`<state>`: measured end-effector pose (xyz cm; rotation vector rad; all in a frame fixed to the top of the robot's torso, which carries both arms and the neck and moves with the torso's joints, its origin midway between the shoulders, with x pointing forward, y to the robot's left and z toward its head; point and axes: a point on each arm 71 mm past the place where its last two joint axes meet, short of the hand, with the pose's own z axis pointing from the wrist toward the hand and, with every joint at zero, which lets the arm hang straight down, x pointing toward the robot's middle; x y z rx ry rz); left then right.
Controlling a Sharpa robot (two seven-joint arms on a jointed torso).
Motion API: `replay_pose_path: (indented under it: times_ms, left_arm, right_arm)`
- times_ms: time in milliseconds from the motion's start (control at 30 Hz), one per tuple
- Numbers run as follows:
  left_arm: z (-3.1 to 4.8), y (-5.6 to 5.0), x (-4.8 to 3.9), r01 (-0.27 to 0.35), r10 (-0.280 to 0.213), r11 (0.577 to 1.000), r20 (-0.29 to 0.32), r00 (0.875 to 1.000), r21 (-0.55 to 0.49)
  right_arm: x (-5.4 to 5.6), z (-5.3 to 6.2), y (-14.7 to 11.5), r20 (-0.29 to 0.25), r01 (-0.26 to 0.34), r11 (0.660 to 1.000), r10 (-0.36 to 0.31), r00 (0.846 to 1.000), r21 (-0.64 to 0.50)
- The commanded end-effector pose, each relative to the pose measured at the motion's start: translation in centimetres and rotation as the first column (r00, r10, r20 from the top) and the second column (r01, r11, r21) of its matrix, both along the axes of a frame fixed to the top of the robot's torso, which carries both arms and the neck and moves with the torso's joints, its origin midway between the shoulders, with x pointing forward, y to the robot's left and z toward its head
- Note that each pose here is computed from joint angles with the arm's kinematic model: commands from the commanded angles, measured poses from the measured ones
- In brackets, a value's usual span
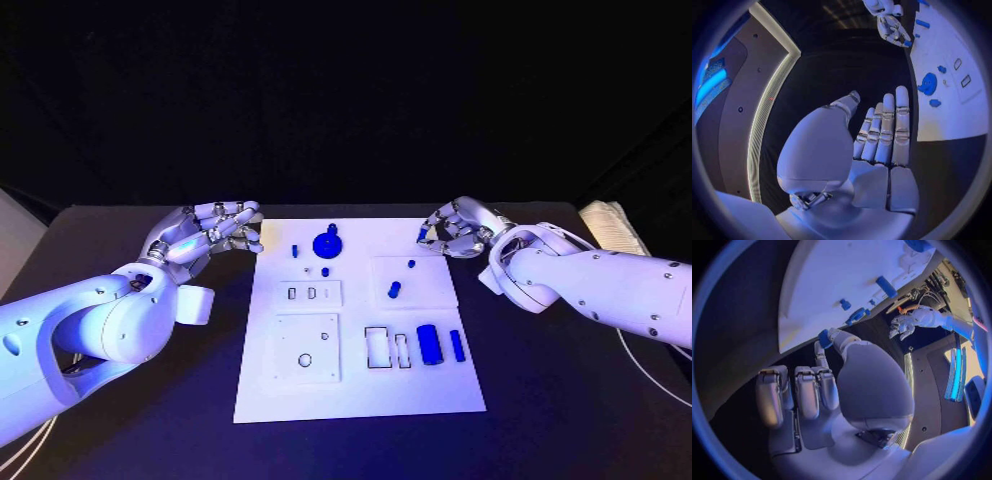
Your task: Assemble the parts on the task board
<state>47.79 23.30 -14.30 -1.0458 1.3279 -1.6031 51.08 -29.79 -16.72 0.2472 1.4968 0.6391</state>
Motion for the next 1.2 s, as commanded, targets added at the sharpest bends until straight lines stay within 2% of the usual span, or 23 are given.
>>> replay_pose_path:
  times_ms: [33,267,567,800,1200]
  left_arm:
    - [0.09,-0.1,-0.04,0.017,-0.017,1.000,0.007,1.000,-0.005]
    - [0.04,-0.1,0.09,0.013,-0.013,1.000,0.006,1.000,-0.003]
    - [-0.07,0.0,0.29,0.010,-0.010,1.000,0.005,1.000,-0.001]
    - [-0.15,-0.2,0.35,0.014,-0.014,1.000,0.003,1.000,-0.001]
    - [-0.20,-0.3,0.37,0.018,-0.018,1.000,0.000,1.000,-0.001]
  right_arm:
    - [-0.3,0.6,0.6,0.007,0.035,0.999,-0.035,0.999,0.011]
    - [-1.2,1.2,3.3,0.002,0.005,1.000,-0.005,1.000,0.012]
    - [-2.4,1.2,9.2,-0.018,-0.082,0.997,0.082,0.997,-0.013]
    - [-3.4,0.4,13.9,-0.029,-0.153,0.987,0.152,0.988,-0.039]
    - [-4.7,-1.0,18.3,0.012,-0.247,0.962,0.250,0.968,-0.118]
